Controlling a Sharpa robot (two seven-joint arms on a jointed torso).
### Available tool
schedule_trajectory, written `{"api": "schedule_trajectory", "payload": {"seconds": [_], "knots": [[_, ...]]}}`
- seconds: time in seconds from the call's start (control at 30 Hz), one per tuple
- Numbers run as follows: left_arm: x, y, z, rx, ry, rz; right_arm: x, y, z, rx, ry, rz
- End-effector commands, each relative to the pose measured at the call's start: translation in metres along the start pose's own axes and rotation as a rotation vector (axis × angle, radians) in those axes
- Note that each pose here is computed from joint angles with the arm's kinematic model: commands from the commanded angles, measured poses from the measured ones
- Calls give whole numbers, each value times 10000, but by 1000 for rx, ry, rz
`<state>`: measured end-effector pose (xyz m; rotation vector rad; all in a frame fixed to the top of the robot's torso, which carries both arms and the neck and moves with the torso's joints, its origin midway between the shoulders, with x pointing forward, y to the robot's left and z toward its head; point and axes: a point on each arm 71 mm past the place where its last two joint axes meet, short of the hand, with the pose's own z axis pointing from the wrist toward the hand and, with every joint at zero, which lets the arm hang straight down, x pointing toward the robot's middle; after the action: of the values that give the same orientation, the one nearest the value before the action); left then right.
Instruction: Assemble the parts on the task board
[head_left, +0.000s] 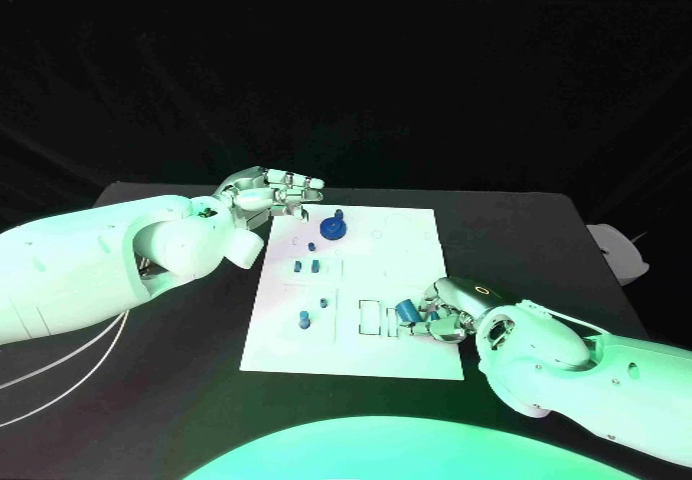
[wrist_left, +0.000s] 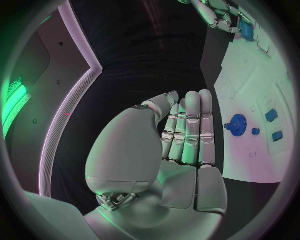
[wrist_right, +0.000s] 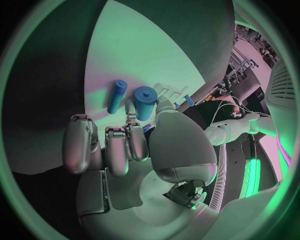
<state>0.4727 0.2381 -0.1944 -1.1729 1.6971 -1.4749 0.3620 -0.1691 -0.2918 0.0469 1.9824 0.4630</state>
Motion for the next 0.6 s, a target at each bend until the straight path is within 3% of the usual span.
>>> {"api": "schedule_trajectory", "payload": {"seconds": [0.03, 0.6], "knots": [[28, -4, 1, 2, 23, -8, 40, 8, 2, 4, 7, -18], [32, -1, 0, -4, 28, -9, 37, 27, 1, 11, -8, 15]]}}
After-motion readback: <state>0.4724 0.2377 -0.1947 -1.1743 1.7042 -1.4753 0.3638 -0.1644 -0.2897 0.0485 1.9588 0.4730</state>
